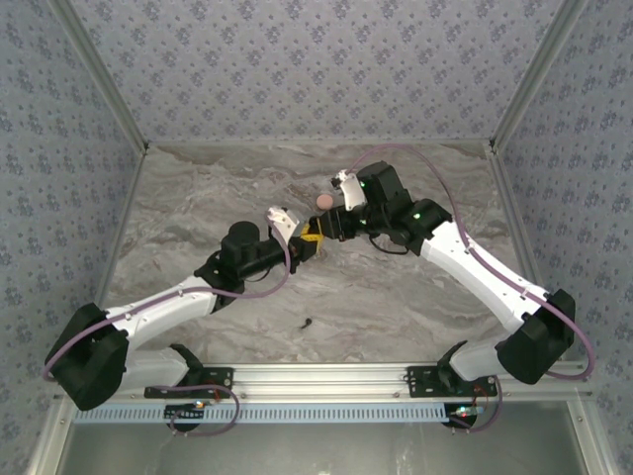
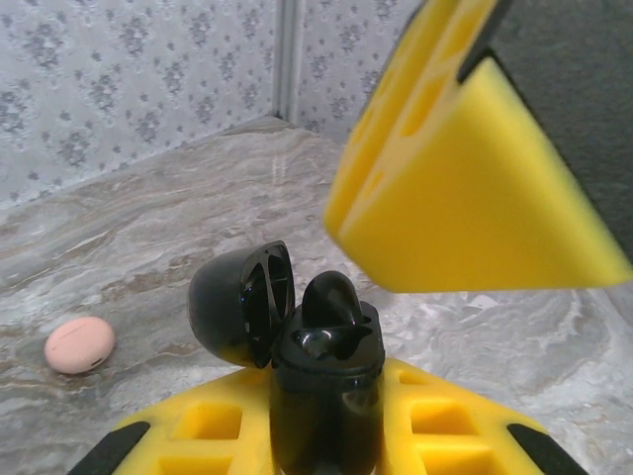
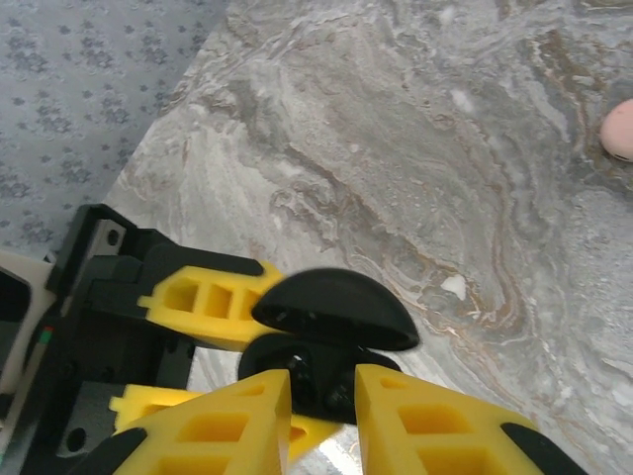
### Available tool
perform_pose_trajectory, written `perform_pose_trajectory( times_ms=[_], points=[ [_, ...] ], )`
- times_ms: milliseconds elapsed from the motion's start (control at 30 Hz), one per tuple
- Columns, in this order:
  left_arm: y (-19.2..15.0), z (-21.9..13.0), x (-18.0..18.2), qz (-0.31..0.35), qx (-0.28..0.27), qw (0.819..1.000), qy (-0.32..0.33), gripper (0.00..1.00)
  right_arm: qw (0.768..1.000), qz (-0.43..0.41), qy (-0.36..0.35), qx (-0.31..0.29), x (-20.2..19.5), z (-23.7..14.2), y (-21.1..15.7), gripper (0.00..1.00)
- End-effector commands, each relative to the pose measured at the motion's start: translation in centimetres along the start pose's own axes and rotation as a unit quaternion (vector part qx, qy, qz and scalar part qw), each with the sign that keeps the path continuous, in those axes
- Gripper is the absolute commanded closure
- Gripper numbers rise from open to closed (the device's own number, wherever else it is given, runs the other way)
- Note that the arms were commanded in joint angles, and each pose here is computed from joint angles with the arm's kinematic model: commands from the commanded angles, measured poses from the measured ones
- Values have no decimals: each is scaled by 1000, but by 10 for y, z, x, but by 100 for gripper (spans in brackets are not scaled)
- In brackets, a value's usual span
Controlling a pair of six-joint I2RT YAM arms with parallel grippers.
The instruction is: Insert the wireless bluetooth earbuds into the charging case
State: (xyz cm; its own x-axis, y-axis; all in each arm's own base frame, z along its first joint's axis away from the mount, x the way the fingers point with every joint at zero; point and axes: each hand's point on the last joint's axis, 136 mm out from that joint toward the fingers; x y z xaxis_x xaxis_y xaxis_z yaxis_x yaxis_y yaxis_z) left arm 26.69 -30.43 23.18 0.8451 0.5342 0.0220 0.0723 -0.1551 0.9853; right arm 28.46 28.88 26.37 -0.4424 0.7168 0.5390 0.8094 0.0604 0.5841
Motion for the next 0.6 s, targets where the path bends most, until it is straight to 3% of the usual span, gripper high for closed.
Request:
perform_pose_trajectory(
  times_ms=[0, 300, 567],
  points=[
    [7, 1, 13, -11, 1, 999, 39, 78, 998, 33, -56, 3, -31, 2, -5, 70],
    [-15, -18, 44, -73, 42, 986, 144, 77, 987, 69, -139, 31, -83, -2, -31, 59],
    [-21, -49, 66, -114, 61, 966, 226, 76, 984, 76, -140, 86, -97, 1, -78, 54]
  ],
)
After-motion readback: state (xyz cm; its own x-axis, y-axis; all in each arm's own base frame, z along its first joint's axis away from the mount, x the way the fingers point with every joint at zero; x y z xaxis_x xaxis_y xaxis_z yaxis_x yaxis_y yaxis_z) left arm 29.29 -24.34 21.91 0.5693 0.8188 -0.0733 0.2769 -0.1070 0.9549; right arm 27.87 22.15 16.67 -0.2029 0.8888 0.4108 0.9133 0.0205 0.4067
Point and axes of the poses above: each hand's point on the last joint's axis, 136 mm out from that joint toward the fingers, its own z axis out along the fingers, its own x axis along the line the jaws close on, y = z × x, and after that the axes turned 9 degrees about z, right-handed
